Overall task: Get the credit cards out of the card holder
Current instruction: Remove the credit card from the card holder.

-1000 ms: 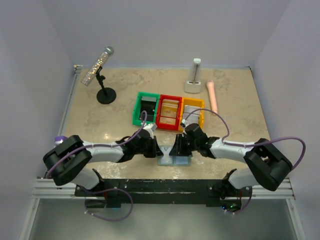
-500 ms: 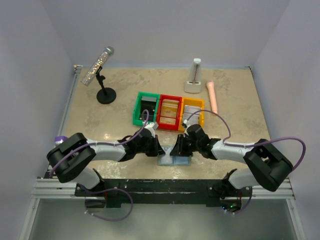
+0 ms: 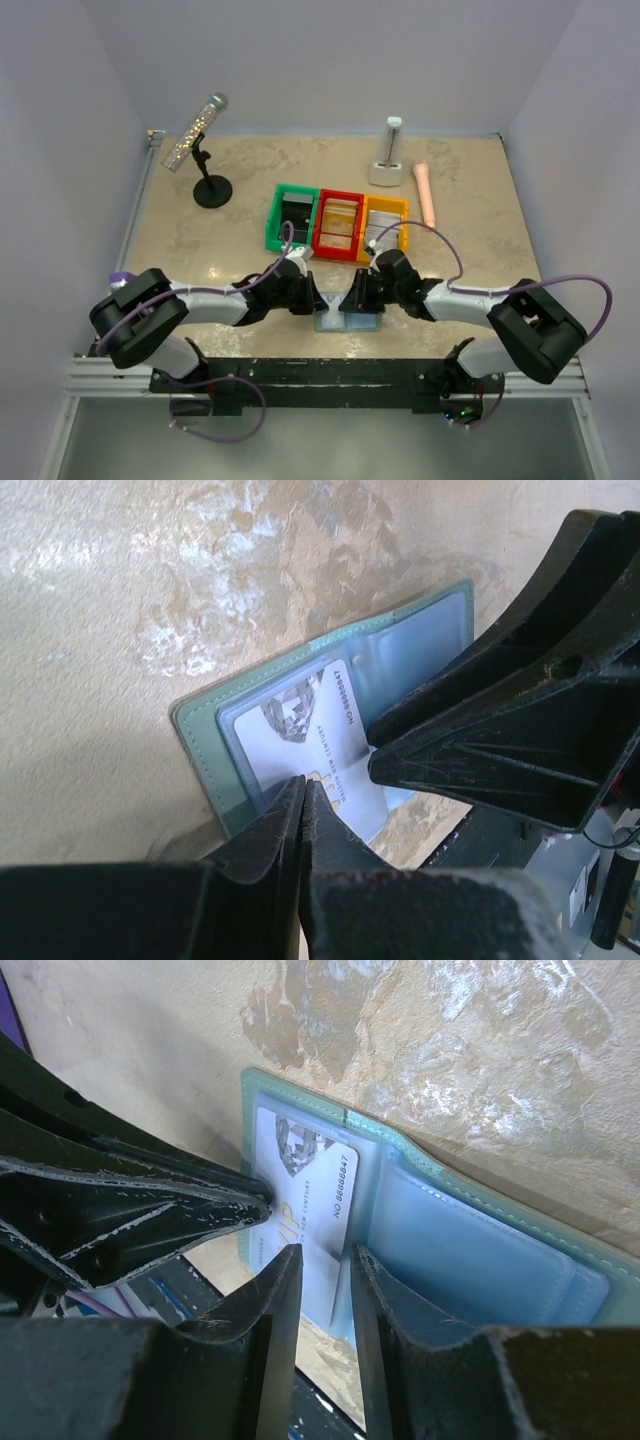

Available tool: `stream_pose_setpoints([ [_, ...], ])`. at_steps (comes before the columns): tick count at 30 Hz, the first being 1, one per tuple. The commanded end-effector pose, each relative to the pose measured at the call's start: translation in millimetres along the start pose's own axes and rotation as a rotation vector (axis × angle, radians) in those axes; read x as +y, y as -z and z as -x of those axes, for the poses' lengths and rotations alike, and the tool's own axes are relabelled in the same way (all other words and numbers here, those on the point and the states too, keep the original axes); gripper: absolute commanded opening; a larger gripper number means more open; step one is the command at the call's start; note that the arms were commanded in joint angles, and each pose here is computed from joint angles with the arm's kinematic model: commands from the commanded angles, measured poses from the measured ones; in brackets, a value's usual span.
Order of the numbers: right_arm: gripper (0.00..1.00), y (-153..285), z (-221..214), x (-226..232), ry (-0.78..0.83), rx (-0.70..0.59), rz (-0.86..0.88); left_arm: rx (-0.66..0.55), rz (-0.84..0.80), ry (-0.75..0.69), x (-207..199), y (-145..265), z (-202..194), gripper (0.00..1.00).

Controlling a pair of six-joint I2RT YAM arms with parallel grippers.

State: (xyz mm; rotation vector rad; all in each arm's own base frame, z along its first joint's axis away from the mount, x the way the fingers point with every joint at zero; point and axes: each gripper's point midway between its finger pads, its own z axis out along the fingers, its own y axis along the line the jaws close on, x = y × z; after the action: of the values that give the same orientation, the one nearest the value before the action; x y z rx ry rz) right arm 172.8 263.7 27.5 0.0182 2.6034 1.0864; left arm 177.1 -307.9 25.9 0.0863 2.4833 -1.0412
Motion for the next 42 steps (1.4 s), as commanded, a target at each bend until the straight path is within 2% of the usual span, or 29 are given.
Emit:
stream_pose_setpoints([
  [1,0.32,0,1,4,0.002,-0.006,0.027,-0.011,0.006,-0.005,2,10,0,0.07],
  [9,0.32,-1,1,4,0.005,0.000,0.025,-0.043,-0.042,-0.019,-18,22,13,0.09],
  [17,0.33,-1,0,3,0.003,0.003,0.026,-0.016,0.022,0.000,1,20,2,0.03],
  [25,0.38,-2,0,4,0.002,0.006,0.030,0.010,0.081,0.009,16,16,-6,0.00],
  [42,0.42,-4,-3,4,-0.017,0.014,0.052,0.047,0.139,0.025,33,10,-17,0.00],
])
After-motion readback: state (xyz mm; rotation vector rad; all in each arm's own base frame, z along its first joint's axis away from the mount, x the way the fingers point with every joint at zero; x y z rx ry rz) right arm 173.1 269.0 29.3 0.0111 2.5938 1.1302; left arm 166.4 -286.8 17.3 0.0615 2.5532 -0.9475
